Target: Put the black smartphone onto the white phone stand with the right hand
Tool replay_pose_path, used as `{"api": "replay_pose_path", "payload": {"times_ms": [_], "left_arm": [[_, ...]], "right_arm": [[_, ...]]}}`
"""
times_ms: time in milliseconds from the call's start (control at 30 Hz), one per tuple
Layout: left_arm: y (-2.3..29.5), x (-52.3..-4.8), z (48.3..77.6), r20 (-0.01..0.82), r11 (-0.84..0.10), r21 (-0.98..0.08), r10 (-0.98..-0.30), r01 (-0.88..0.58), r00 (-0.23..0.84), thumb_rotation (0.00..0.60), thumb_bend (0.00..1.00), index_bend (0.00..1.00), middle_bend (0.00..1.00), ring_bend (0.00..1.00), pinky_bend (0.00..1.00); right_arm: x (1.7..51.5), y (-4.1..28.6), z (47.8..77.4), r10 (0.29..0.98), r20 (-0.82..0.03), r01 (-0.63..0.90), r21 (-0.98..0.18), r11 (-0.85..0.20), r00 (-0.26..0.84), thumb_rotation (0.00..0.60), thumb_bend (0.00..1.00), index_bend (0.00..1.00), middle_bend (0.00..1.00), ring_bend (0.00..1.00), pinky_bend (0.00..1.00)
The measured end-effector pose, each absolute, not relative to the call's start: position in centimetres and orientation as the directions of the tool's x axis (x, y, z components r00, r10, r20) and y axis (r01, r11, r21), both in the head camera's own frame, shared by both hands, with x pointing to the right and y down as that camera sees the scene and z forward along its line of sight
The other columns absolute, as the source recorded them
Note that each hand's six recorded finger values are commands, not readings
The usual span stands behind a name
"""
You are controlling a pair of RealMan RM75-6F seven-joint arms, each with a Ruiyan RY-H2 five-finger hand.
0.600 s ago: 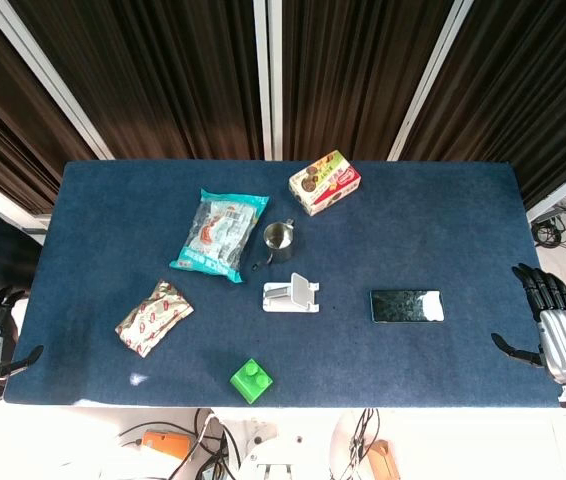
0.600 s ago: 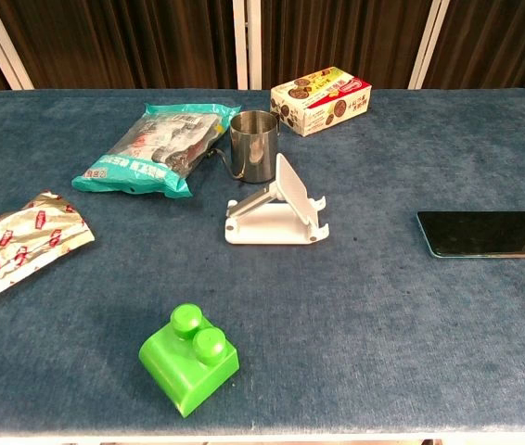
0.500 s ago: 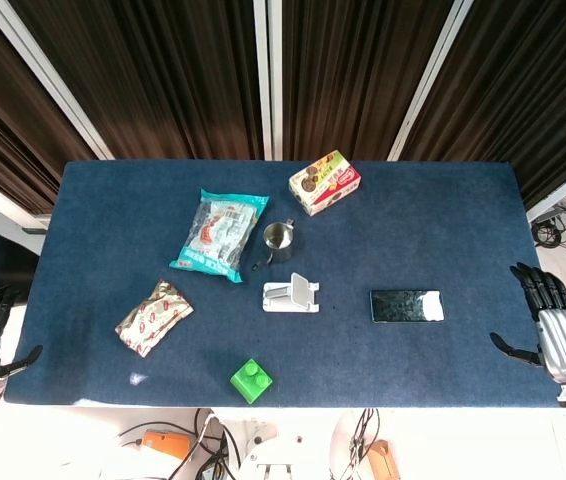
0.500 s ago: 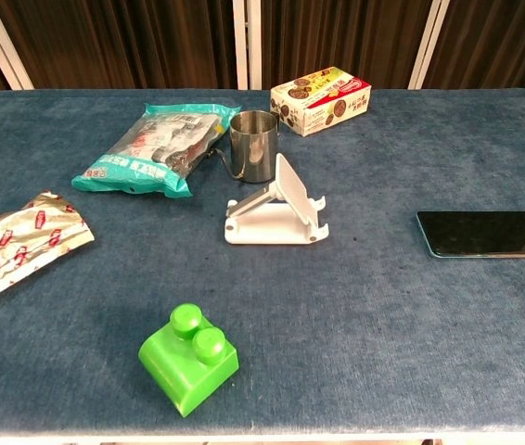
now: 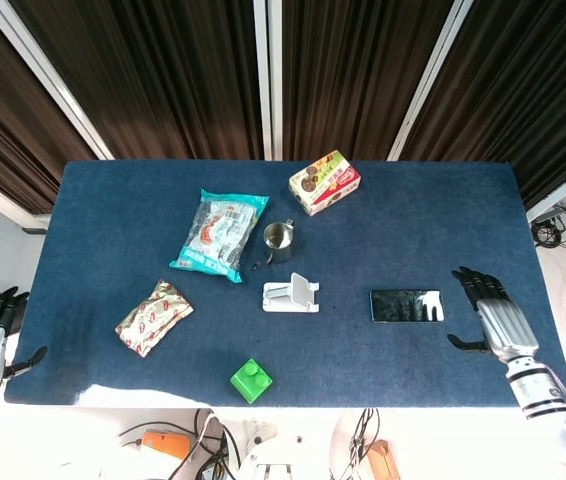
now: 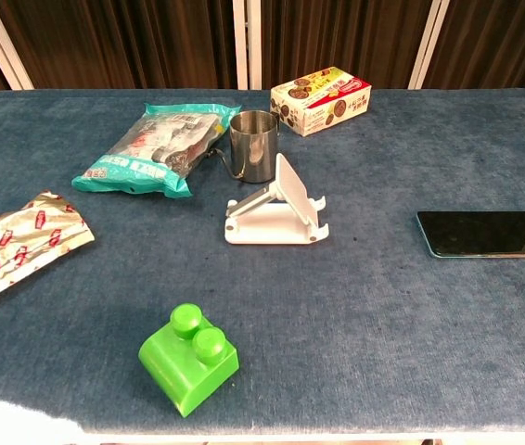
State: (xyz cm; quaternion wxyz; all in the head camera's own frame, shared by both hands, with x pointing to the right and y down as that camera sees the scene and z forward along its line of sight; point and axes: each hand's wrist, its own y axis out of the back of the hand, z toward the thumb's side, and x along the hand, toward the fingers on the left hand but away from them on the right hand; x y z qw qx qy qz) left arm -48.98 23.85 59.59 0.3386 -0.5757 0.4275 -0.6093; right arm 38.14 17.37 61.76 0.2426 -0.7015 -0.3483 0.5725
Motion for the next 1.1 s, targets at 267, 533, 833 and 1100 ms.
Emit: {"api": "replay_pose_path", "payload": {"times_ms": [267,533,833,1100], "left_arm": [[23.9,-49.1,59.8,0.418,-0.411,-0.908,-0.901,-0.08,-0.113,0.6,0.12,0.14,0.07,0.01,0.0],[24.0,-49.2,59.9,0.424,-0.417,-0.905,-0.898,-0.08,-0.119,0.6,0.12,0.14,0.07,0.01,0.0],[24.1,-49.4,60.1,0.431,-0.423,-0.902,-0.894,-0.082,-0.124,0.6,0.12,0.14,0.07,0.01,0.0],[24.1,-49.5,60.1,0.431,-0.424,-0.902,-0.894,-0.081,-0.126,0.6,0.12,0.14,0.07,0.01,0.0]], "right_arm": [[33.8,15.7,67.3,0.667,-0.733,0.078,-0.663,-0.744,0.136,0.6,0.36,0.19,0.0,0.0,0.0],[30.7,15.2,70.2,0.612,-0.775,0.003,-0.62,-0.785,0.157,0.6,0.37,0.24,0.0,0.0,0.0],[30.4,14.9,71.6,0.598,-0.79,-0.011,-0.605,-0.796,0.137,0.6,0.37,0.26,0.0,0.0,0.0],[30.3,14.6,72.5,0.585,-0.799,0.006,-0.59,-0.808,0.138,0.6,0.37,0.38,0.0,0.0,0.0]]}}
